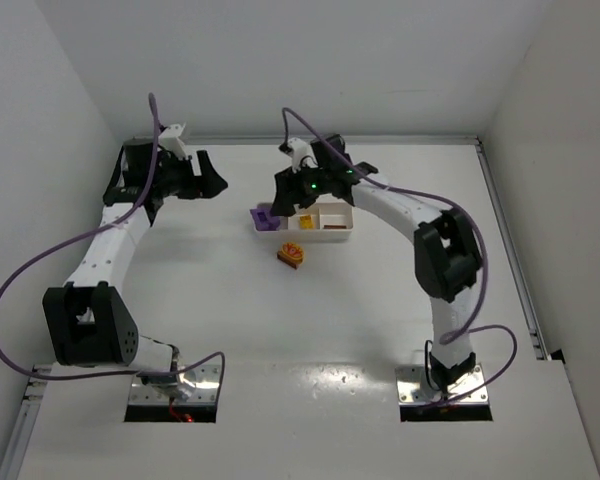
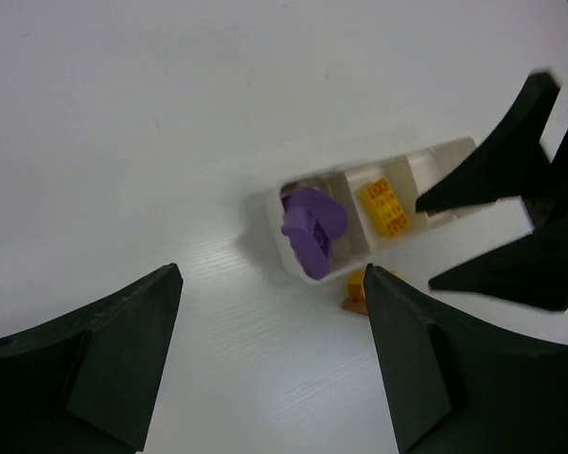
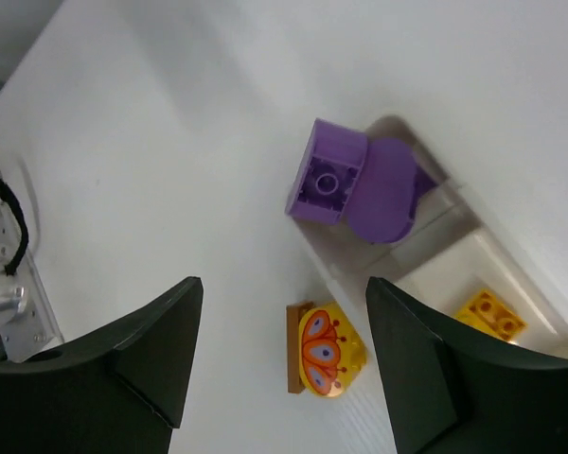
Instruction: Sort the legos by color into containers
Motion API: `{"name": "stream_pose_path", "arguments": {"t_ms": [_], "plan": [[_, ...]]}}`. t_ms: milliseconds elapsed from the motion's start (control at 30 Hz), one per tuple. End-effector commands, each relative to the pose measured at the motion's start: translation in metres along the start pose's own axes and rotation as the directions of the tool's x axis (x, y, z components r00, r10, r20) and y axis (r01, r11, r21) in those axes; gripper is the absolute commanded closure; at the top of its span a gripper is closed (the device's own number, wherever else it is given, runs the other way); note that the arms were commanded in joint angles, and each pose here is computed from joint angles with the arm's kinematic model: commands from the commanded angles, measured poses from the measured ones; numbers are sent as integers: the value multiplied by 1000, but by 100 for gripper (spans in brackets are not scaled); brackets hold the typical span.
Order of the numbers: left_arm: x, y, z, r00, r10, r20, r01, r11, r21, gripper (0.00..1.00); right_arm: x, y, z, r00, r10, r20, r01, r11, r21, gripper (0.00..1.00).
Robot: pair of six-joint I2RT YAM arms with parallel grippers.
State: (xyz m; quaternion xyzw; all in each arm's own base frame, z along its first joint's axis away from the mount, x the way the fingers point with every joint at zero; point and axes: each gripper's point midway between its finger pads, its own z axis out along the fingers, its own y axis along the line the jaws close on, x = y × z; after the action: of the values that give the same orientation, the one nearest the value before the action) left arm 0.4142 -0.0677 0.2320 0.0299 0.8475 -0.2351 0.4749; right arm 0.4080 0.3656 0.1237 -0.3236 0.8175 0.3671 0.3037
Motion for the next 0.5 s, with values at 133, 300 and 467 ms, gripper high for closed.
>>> {"name": "stream_pose_path", "arguments": {"t_ms": [133, 300, 467], "plan": [[82, -112, -24, 837, 547, -25, -458, 724, 515, 18, -25, -40, -140, 988, -81, 135, 49, 972, 228, 30], [164, -144, -13, 641, 762, -90, -534, 528, 660, 21, 19, -76, -216, 986, -7, 169, -53, 935, 351, 30], [167, -158, 15, 744, 650, -152, -511, 701, 497, 34, 51, -82, -244, 976, 47, 211, -126, 917, 379, 30]]}}
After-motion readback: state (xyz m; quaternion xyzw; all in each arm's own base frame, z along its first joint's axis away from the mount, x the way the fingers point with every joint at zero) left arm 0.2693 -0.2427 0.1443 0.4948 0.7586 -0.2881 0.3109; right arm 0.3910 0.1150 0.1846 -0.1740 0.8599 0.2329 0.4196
